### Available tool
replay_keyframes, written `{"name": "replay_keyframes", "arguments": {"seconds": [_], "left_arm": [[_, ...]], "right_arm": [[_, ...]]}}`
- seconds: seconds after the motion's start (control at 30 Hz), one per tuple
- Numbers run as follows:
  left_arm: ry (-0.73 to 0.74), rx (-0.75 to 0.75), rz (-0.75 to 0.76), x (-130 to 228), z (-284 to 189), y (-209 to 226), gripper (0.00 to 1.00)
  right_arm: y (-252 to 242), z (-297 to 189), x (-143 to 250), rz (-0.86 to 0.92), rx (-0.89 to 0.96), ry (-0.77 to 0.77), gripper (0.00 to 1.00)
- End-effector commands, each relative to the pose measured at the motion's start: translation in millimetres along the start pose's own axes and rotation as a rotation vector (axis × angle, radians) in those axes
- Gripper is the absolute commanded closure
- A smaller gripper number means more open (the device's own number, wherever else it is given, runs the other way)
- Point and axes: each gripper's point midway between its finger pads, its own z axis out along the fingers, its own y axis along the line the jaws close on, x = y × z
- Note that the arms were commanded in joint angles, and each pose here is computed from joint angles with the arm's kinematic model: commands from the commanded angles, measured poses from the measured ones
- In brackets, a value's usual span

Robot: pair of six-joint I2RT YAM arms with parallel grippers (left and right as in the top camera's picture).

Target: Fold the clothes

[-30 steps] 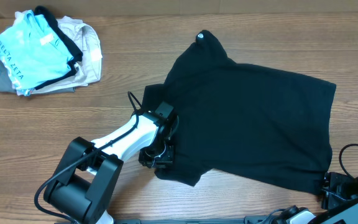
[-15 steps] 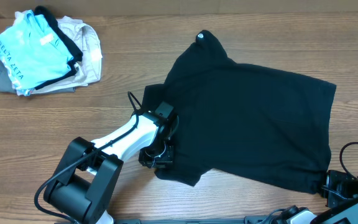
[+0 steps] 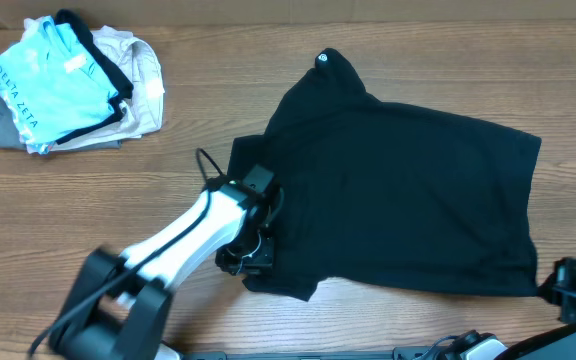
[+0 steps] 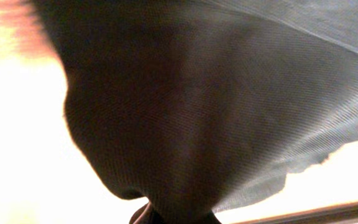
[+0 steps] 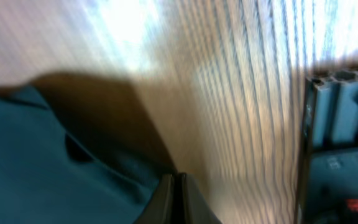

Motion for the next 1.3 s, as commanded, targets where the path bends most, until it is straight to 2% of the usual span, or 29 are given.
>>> {"name": "replay_keyframes", "arguments": {"seconds": [0.0,0.23,0.37,0.63,0.77,0.97,1.1,1.27], "left_arm": [[-0.076,0.022,-0.023,11,-28,-2,0.96],[-0.129,0.055,-0.049,45,-61,0,0.96],[-0.11,0.047,-0.1,65,-69,8,0.96],[-0.127,0.103,-0.066,87,-79,-6,0.96],[-0.21,0.164,-0.033,68,-84,-22,0.96],[-0.428,0.239,0.002,21,-103,-45,0.94],[-0.558,0.206,-0.031,-12,-112,-42,0.92],[-0.611,0.157,-0.087,-47,-106,-35,0.91]], "right_arm": [[13,-33,-5,-0.004,-0.064,-0.067,0.96],[6,-54,8,0.016,-0.079,-0.076,0.96],[1,-61,16,0.013,-0.09,-0.087,0.96],[2,-73,18,-0.003,-0.15,-0.15,0.96],[9,-75,15,-0.011,-0.184,-0.158,0.96],[18,-78,7,-0.018,-0.22,-0.191,0.96],[24,-77,1,-0.021,-0.231,-0.203,0.96],[27,-71,-5,-0.018,-0.218,-0.189,0.96]]}}
